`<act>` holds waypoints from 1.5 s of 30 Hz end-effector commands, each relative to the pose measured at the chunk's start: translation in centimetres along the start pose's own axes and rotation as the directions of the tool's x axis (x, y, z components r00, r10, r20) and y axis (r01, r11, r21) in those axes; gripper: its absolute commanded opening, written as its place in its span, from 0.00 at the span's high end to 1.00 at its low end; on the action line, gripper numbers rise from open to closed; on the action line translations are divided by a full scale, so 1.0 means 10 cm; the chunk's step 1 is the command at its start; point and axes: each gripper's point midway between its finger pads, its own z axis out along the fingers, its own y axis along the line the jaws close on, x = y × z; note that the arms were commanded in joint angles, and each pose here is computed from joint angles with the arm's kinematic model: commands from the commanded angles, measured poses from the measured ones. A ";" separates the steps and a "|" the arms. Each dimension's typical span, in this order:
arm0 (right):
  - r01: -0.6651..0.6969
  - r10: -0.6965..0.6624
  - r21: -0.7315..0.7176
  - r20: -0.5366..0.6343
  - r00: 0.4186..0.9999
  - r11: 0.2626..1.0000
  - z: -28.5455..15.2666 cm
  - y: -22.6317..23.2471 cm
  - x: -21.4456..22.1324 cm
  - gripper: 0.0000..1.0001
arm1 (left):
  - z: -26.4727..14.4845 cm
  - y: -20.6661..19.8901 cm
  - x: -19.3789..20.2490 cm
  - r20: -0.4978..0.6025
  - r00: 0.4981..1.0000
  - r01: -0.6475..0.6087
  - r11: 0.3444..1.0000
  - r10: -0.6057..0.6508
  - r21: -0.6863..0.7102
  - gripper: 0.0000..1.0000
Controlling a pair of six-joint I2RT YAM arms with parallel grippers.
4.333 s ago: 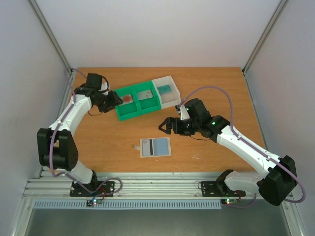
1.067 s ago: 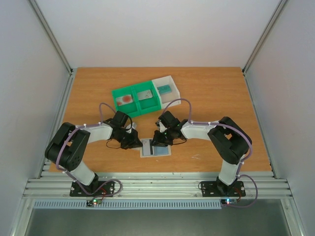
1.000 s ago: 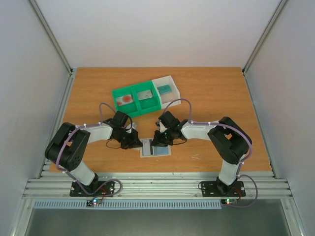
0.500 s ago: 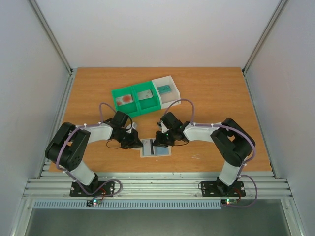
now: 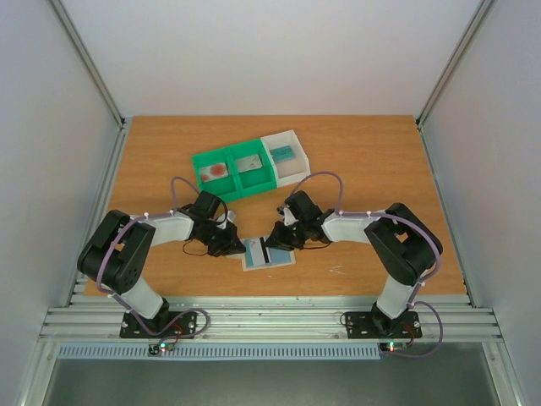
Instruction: Take the credit cards out of the card holder
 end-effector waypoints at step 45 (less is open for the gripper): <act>0.003 0.001 -0.038 0.110 0.994 0.999 -0.49 -0.04 0.04 0.99 | -0.25 -0.20 -0.09 0.098 0.993 -0.059 0.998 0.060 -0.016 0.72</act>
